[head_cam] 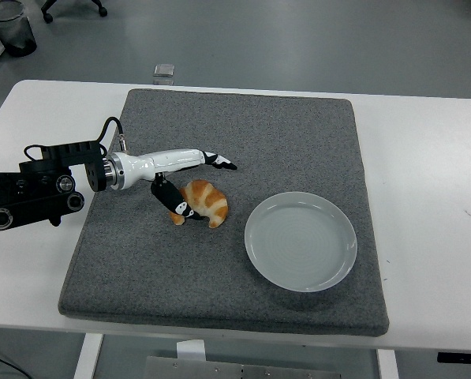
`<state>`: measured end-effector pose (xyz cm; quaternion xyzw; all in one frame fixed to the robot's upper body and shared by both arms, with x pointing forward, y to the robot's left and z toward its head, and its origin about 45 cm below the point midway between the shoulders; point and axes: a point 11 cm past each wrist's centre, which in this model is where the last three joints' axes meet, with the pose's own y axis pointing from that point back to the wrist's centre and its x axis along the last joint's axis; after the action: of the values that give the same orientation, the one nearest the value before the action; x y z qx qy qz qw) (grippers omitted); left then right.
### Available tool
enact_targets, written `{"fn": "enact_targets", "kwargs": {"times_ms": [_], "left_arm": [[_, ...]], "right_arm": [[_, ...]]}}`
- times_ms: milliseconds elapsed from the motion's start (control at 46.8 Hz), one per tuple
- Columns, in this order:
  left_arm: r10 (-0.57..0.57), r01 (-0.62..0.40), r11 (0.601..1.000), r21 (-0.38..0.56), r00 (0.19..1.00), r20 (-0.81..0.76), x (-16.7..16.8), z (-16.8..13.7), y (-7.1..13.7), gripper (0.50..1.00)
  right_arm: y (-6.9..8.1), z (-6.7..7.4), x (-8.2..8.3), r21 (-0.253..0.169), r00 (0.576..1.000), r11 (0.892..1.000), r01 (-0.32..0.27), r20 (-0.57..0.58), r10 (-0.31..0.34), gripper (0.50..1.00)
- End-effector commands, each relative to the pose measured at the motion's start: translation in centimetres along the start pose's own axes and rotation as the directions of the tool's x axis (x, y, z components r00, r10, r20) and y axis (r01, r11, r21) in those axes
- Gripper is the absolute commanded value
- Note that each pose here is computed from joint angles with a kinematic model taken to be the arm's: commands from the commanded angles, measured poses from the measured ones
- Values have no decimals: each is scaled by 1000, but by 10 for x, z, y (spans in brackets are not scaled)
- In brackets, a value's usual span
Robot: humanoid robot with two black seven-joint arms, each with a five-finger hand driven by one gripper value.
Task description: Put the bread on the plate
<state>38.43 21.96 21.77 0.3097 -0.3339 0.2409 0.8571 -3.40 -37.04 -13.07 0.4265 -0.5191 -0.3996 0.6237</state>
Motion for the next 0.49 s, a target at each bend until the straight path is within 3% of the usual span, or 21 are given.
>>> {"fn": "enact_targets", "kwargs": {"times_ms": [0, 470], "left_arm": [[1, -1, 1000, 1, 1000, -2, -1, -1, 0, 984], [24, -24, 1000, 7, 1000, -17, -7, -7, -6, 979]], "right_arm": [[0, 0, 0, 0, 1000, 1000, 0, 0, 0, 938], [0, 0, 0, 0, 1000, 1000, 0, 0, 0, 938]]}}
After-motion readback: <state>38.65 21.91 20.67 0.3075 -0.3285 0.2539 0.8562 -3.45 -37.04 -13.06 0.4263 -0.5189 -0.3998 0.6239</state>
